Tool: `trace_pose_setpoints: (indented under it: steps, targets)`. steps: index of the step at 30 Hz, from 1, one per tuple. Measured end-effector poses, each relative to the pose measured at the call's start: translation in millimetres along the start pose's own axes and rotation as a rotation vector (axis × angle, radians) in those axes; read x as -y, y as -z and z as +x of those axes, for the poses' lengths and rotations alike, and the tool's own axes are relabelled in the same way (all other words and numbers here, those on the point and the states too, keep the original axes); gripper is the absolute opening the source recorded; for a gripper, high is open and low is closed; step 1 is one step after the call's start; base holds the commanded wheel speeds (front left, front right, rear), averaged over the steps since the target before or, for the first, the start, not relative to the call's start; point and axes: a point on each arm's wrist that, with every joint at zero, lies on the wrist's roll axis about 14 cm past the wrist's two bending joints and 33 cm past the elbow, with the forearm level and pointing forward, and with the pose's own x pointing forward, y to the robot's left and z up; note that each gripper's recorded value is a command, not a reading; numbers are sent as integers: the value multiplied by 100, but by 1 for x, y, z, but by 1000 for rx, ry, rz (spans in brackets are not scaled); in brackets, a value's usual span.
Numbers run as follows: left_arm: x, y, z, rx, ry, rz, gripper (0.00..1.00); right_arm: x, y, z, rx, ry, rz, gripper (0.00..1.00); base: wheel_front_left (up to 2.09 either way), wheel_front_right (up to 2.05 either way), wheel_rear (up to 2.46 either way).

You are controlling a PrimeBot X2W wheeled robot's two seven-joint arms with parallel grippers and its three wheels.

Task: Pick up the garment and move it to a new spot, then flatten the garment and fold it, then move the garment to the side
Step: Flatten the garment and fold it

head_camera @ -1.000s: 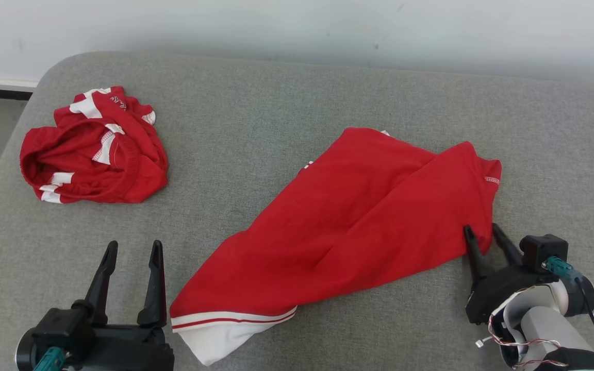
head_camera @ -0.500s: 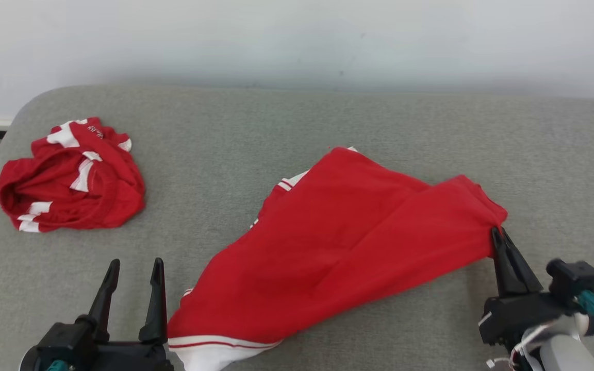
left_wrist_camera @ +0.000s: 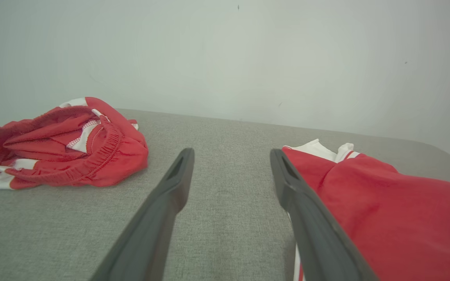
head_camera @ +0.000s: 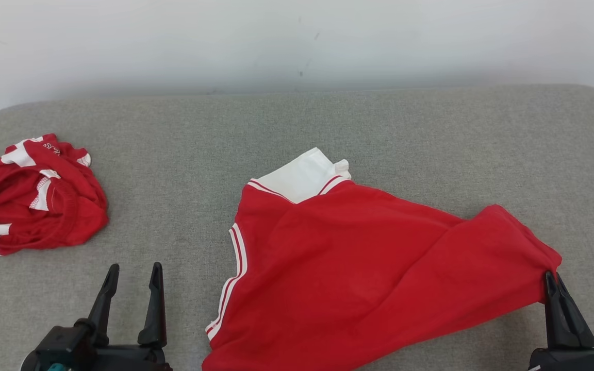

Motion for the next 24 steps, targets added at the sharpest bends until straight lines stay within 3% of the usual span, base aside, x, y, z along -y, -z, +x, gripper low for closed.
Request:
trace_pose_setpoints:
  steps: [8, 18, 24]
  targets:
    - [1, 1, 3, -1, 0, -6, 100, -15, -15, 14, 36, -52, -12, 0, 0, 0, 0]
    - [-18, -2, -6, 3, -64, -13, 100, -65, -48, 86, 98, -229, -118, 0, 0, 0, 0]
    - [-32, 0, -15, -8, -111, -17, 100, -96, -42, 130, 53, -304, -154, 0, 0, 0, 0]
